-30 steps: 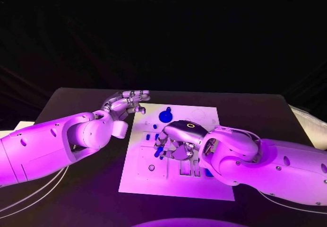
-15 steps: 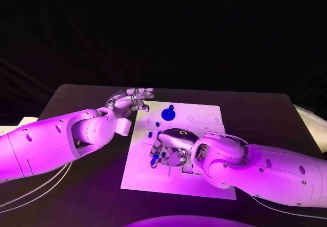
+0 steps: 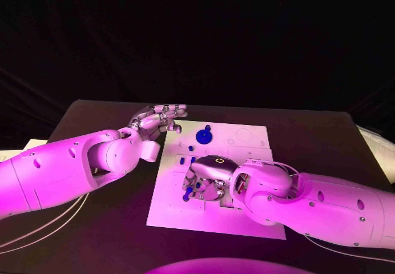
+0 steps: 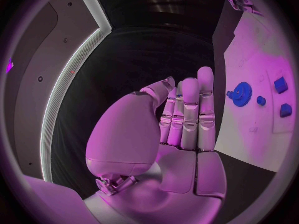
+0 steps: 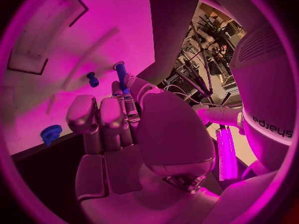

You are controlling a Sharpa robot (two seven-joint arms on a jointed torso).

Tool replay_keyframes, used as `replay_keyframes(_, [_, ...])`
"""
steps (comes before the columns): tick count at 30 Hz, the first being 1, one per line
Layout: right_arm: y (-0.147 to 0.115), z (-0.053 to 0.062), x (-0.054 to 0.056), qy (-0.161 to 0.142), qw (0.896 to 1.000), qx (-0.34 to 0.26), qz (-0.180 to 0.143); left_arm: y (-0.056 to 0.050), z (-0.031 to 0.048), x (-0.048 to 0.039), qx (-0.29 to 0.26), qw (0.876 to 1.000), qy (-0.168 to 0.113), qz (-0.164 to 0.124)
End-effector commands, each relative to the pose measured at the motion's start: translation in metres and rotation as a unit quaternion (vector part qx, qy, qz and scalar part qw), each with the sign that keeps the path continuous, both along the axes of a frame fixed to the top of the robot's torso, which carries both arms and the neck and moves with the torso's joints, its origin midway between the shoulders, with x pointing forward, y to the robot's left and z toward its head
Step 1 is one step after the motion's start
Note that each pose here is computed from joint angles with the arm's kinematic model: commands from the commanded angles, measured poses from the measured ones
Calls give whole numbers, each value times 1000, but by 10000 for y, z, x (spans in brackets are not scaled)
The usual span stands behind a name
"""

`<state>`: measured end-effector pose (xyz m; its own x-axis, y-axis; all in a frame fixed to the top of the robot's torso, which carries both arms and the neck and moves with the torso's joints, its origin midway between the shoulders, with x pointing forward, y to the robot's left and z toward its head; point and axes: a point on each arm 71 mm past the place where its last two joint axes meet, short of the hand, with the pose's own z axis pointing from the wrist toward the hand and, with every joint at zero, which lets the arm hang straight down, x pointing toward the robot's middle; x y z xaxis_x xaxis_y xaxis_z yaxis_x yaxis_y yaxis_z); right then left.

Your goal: Assemble the parts on the task board

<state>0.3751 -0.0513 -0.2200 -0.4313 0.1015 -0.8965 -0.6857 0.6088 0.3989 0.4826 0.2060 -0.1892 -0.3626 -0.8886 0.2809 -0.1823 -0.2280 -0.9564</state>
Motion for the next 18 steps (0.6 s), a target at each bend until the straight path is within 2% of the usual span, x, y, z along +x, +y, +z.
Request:
replay_keyframes(1, [10, -27, -11, -7, 1000, -25, 7, -30, 12, -8, -5, 1000, -4, -10])
replay_keyframes(8, [15, -33, -11, -20, 999, -40, 7, -24, 10, -5, -4, 1000, -4, -10])
replay_keyframes(18, [141, -84, -66, -25, 997, -64, 28, -34, 9, -5, -5, 1000, -4, -11])
